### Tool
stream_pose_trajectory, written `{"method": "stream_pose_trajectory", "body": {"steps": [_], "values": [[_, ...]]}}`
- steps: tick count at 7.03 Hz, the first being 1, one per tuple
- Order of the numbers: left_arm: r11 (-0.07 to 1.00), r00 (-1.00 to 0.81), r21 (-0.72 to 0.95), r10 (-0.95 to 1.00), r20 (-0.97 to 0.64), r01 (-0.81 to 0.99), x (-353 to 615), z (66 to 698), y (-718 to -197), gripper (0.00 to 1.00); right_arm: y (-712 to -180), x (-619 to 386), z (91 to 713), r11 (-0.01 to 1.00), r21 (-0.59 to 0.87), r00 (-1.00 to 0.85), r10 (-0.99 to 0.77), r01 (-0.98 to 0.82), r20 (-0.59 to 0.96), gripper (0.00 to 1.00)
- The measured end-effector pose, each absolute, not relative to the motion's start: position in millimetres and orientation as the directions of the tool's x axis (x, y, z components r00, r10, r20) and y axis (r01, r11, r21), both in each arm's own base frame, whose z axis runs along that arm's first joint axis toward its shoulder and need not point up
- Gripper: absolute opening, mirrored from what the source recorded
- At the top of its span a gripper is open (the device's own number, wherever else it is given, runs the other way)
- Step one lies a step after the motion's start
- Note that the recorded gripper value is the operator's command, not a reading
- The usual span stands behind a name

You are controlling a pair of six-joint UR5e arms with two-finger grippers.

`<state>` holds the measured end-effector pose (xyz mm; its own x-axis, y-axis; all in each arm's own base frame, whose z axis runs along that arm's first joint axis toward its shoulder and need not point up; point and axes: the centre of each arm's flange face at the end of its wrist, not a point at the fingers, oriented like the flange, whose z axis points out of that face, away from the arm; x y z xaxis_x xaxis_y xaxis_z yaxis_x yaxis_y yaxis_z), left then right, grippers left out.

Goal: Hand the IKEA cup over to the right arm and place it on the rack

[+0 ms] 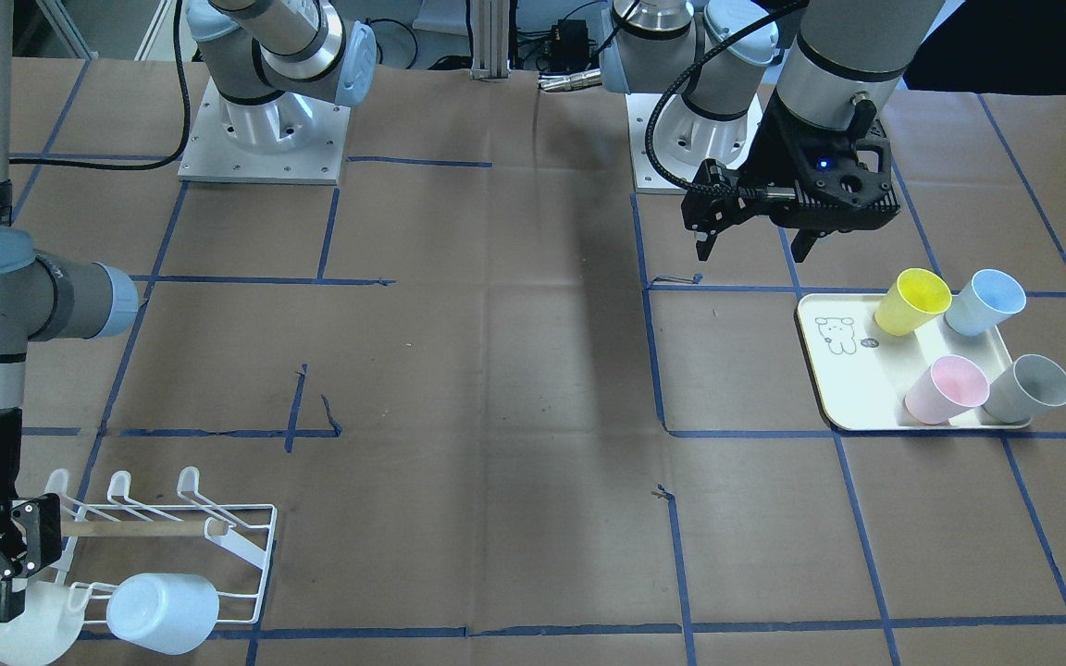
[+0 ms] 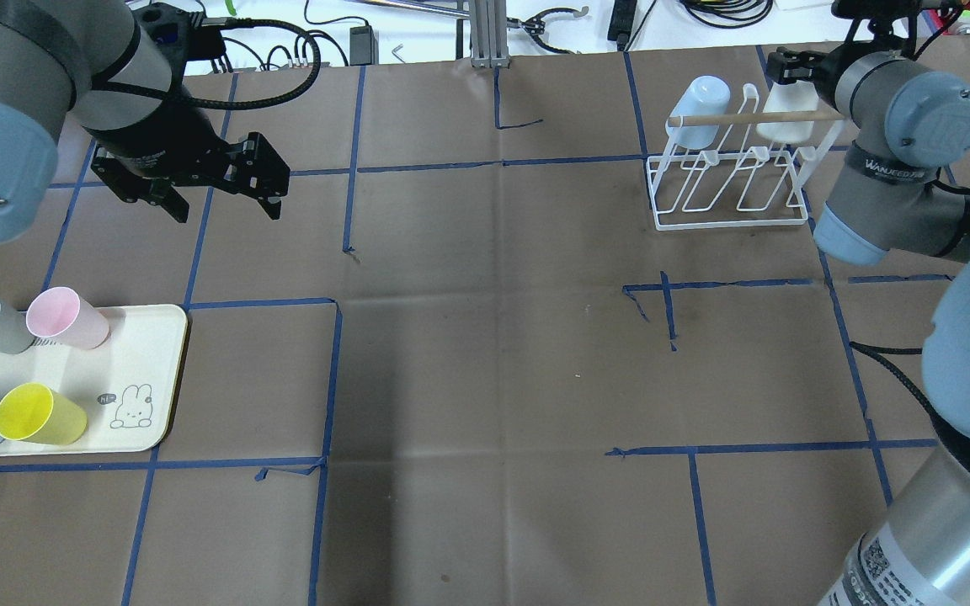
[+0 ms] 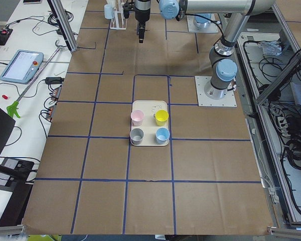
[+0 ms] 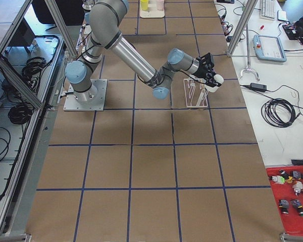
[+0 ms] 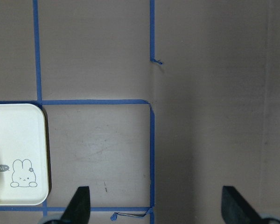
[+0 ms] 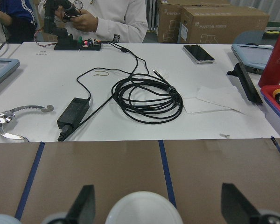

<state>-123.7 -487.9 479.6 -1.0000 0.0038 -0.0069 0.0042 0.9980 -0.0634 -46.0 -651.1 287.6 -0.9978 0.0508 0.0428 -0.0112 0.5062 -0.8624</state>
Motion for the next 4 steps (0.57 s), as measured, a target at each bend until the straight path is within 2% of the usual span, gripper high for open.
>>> {"method": "stream_pose_trajectory", "body": {"steps": [2, 4], "values": [[0.998, -1.000, -0.063, 0.004, -0.008, 0.005, -124, 480, -488, 0.99, -649, -45, 296, 0.501, -0.866, -0.998, 0.054, -0.010, 0.043, 1.00], [0.998, -1.000, -0.064, 0.005, -0.008, 0.005, -124, 480, -488, 0.99, -642, -41, 336, 0.455, -0.890, -0.997, 0.053, -0.021, 0.050, 1.00]]}}
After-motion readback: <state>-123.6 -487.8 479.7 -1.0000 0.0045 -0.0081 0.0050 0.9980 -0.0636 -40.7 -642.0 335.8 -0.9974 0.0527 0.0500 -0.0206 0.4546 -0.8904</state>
